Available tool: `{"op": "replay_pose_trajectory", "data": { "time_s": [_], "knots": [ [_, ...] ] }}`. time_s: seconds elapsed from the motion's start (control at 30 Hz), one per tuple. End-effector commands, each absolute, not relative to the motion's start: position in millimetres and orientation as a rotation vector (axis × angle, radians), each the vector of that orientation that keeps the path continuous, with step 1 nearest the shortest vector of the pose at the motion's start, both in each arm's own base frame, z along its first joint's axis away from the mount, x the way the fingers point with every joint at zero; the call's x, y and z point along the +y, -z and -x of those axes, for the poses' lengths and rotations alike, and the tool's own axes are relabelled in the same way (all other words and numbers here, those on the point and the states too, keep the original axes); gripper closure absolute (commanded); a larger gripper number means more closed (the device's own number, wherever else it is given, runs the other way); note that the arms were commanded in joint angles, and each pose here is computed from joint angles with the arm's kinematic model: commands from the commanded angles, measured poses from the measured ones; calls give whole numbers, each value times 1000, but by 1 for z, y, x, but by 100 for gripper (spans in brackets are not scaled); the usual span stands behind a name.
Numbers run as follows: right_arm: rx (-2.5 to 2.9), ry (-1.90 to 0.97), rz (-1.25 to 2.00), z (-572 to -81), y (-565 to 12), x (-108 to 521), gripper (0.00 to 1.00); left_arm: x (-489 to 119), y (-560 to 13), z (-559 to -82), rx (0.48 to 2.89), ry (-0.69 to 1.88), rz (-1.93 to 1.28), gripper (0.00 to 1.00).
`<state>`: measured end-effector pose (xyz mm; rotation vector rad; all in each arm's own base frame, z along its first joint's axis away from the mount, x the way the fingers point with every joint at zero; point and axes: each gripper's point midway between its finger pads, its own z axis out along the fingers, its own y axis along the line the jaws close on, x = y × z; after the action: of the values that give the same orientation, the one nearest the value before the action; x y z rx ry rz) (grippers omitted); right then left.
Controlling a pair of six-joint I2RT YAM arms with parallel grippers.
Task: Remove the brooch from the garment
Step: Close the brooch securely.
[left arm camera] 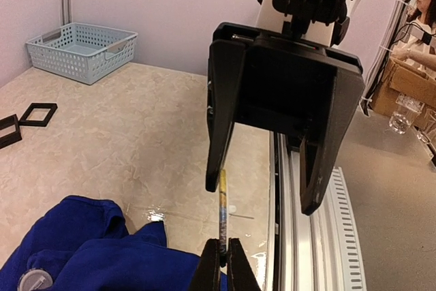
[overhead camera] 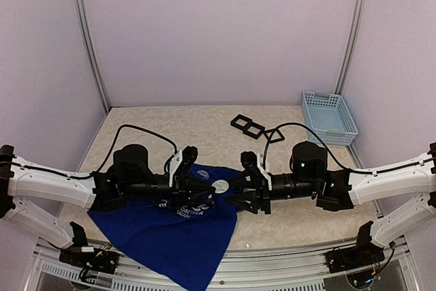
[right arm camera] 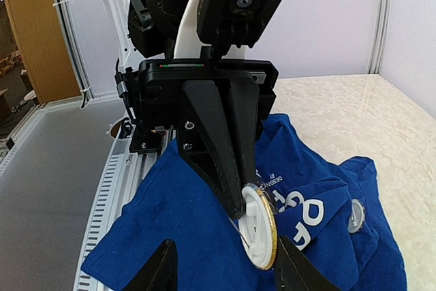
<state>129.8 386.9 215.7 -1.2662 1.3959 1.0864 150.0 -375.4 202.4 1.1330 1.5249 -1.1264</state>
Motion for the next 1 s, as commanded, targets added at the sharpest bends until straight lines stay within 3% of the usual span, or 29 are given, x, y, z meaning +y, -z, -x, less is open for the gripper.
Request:
{"op": "replay_pose_trajectory", "data": {
  "time_s": [0.0,0.2,0.53,0.97],
  "knots": [
    [1434,-1056,1277,-135,-207,394,48,-372,-213,-148,1503,1184,-1122,100],
    [1436,-1025,1302,-136,-200,397,50,-375,-210,-145,1504,1207,-1142,100],
    [1442,-1024,1295,-138,-199,399,66,-379,-207,-141,1506,1223,-1165,100],
    [1447,-1027,1285,-140,-194,402,75,-382,-204,-139,1508,1230,-1181,100]
  ]
}}
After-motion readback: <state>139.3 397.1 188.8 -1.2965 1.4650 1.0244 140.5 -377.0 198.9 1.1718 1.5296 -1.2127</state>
